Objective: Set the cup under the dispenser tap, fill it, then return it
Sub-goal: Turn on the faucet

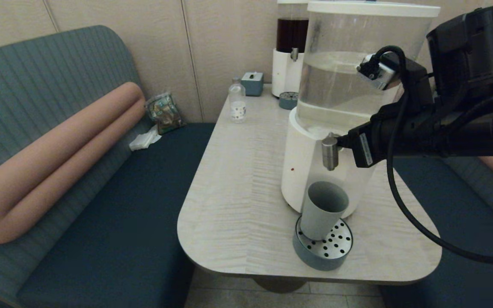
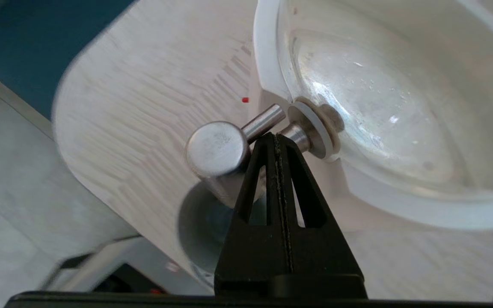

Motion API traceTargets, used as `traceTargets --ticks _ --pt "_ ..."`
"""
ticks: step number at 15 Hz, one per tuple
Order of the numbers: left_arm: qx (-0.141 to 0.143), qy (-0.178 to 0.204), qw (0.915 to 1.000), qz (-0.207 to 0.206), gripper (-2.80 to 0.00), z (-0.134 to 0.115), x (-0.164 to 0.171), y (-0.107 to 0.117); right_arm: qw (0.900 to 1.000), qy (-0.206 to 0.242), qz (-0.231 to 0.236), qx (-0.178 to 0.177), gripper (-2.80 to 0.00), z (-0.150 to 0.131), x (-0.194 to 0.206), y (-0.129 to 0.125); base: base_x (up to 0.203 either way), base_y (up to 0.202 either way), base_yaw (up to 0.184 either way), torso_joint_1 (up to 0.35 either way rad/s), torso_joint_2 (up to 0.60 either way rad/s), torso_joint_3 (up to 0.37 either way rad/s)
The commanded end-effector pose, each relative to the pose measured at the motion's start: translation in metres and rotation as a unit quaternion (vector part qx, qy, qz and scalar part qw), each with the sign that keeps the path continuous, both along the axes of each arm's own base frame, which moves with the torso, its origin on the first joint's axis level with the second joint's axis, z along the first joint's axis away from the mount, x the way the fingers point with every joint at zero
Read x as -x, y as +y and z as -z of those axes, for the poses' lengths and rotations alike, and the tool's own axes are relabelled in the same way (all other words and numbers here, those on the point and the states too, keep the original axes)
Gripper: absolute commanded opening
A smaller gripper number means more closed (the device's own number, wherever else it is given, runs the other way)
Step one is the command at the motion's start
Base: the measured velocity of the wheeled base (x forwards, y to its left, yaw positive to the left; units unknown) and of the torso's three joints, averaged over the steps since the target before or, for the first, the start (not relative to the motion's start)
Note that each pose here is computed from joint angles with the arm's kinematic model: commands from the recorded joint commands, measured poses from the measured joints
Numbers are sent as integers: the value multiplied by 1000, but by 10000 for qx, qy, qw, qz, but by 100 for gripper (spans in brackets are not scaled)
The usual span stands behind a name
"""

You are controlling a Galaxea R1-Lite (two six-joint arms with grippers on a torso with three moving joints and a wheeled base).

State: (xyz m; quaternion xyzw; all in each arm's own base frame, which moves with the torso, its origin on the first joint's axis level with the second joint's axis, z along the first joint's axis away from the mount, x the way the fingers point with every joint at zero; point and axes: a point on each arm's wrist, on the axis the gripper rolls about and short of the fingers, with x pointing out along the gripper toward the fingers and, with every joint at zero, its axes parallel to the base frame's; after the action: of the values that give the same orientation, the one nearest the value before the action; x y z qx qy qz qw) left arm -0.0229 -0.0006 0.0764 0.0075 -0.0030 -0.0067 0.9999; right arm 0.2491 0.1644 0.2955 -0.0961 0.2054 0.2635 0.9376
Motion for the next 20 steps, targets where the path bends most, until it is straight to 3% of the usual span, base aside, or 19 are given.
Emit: traceTargets --ticks 1,5,8,20 --pt "-2 7 10000 2 -280 0 0 0 9999 -3 -9 163 -280 4 -3 1 0 0 0 0 0 0" --pt "-2 7 10000 -3 -280 0 0 0 9957 -354 -99 853 -280 5 -7 0 0 0 0 0 0 0" --pt "-2 7 10000 2 -280 0 0 0 9912 -600 -198 1167 -280 1 -7 -1 0 0 0 0 0 0" --pt "-10 53 10000 10 -280 0 0 0 9910 -516 -208 1217 -280 4 21 -20 0 0 0 0 0 0"
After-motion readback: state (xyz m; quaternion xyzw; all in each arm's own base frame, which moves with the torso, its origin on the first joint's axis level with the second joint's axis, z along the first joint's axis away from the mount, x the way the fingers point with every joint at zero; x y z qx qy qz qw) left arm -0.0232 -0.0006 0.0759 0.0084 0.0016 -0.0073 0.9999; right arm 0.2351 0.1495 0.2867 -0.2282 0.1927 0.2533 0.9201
